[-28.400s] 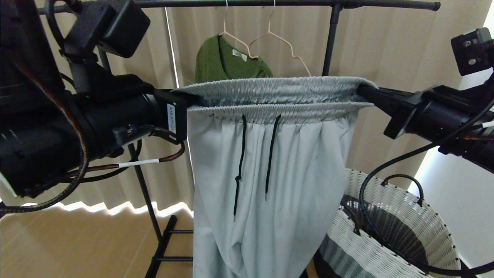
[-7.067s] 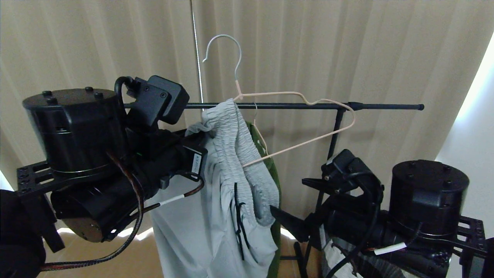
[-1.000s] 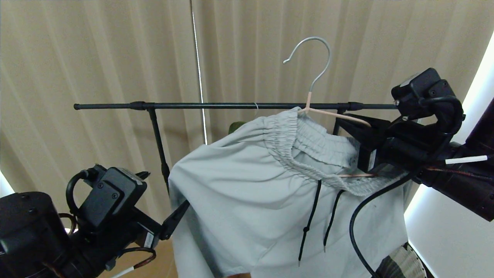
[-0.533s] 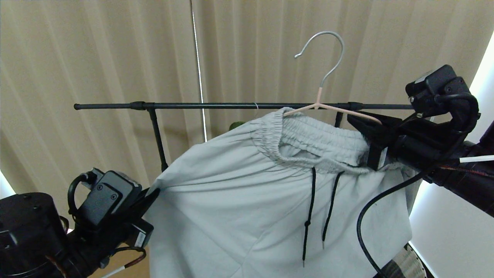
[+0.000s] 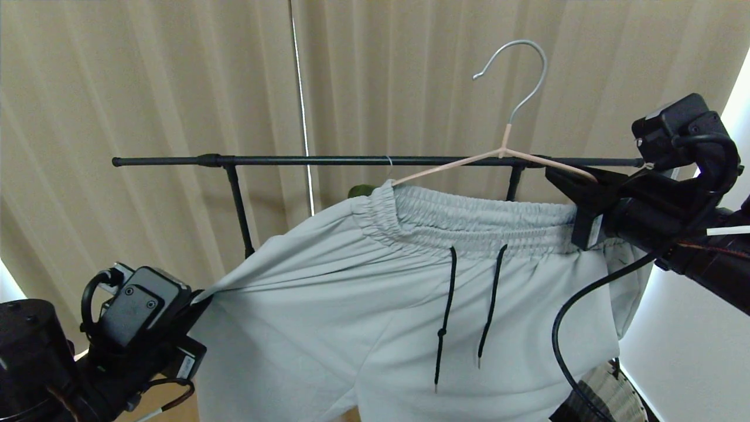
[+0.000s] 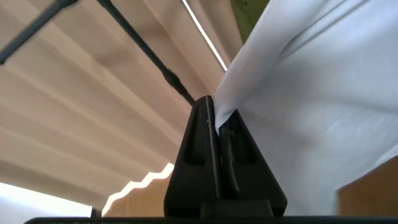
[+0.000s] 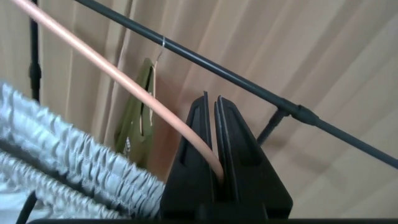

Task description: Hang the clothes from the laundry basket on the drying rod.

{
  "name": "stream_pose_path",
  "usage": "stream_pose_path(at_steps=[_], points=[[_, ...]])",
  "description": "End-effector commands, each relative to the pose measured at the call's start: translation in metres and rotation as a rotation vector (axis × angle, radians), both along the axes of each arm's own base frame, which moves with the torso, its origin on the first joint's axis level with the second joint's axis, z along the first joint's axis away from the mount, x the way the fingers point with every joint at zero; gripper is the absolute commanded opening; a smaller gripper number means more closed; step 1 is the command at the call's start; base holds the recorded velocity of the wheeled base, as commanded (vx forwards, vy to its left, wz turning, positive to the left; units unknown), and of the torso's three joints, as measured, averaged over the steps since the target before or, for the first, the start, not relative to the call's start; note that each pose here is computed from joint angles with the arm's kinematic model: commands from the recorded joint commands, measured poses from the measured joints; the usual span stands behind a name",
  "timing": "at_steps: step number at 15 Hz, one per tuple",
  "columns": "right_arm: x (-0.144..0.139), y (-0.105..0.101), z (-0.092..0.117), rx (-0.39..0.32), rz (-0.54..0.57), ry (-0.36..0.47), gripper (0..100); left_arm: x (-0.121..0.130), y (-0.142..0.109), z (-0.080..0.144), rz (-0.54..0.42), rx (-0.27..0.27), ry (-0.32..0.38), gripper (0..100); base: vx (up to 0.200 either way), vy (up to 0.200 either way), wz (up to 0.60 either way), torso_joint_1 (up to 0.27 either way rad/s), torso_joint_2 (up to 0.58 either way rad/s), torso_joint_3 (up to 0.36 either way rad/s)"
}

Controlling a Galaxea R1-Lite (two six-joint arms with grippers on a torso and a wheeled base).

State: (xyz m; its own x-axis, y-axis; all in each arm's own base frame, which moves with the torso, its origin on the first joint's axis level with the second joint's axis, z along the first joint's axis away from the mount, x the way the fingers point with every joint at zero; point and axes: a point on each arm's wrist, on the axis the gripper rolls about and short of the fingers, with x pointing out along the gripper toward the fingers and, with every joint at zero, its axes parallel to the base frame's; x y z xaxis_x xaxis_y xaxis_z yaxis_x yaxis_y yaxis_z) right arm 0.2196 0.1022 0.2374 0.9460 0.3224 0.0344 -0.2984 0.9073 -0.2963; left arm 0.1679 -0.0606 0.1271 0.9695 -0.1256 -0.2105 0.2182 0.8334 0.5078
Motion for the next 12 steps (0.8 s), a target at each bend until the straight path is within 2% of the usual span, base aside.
stream_pose_path(at_steps=[1, 2, 4, 7, 9, 10, 11, 12], points=[[-0.001, 0.000, 0.000, -0.002, 0.000, 0.000, 0, -0.003, -0.002, 0.006, -0.019, -0.020, -0.028, 0, 0.000, 0.000, 0.00, 0.000, 0.00, 0.000], [-0.001, 0.000, 0.000, -0.002, 0.000, 0.000, 0, -0.004, -0.002, 0.006, -0.020, -0.023, -0.030, 100, 0.000, 0.000, 0.00, 0.000, 0.00, 0.000], [0.000, -0.004, 0.000, -0.003, -0.017, 0.003, 0, -0.007, -0.001, 0.009, -0.022, -0.037, -0.043, 100, 0.000, 0.000, 0.00, 0.000, 0.00, 0.000], [-0.001, -0.018, -0.005, -0.015, -0.074, 0.019, 0, -0.011, 0.000, 0.017, -0.029, -0.134, -0.072, 100, 0.000, 0.000, 0.00, 0.000, 0.00, 0.000], [-0.005, -0.036, -0.008, -0.031, -0.149, 0.057, 0, -0.017, 0.002, 0.024, -0.088, -0.194, -0.100, 100, 0.000, 0.000, 0.00, 0.000, 0.00, 0.000], [-0.012, -0.046, -0.011, -0.042, -0.184, 0.093, 0, -0.021, 0.003, 0.029, -0.106, -0.256, -0.115, 100, 0.000, 0.000, 0.00, 0.000, 0.00, 0.000], [-0.017, -0.053, -0.013, -0.051, -0.207, 0.116, 0, -0.023, 0.003, 0.032, -0.114, -0.294, -0.123, 100, 0.000, 0.000, 0.00, 0.000, 0.00, 0.000], [-0.030, -0.067, -0.016, -0.064, -0.260, 0.162, 0, -0.024, 0.003, 0.037, -0.127, -0.377, -0.126, 100, 0.000, 0.000, 0.00, 0.000, 0.00, 0.000]])
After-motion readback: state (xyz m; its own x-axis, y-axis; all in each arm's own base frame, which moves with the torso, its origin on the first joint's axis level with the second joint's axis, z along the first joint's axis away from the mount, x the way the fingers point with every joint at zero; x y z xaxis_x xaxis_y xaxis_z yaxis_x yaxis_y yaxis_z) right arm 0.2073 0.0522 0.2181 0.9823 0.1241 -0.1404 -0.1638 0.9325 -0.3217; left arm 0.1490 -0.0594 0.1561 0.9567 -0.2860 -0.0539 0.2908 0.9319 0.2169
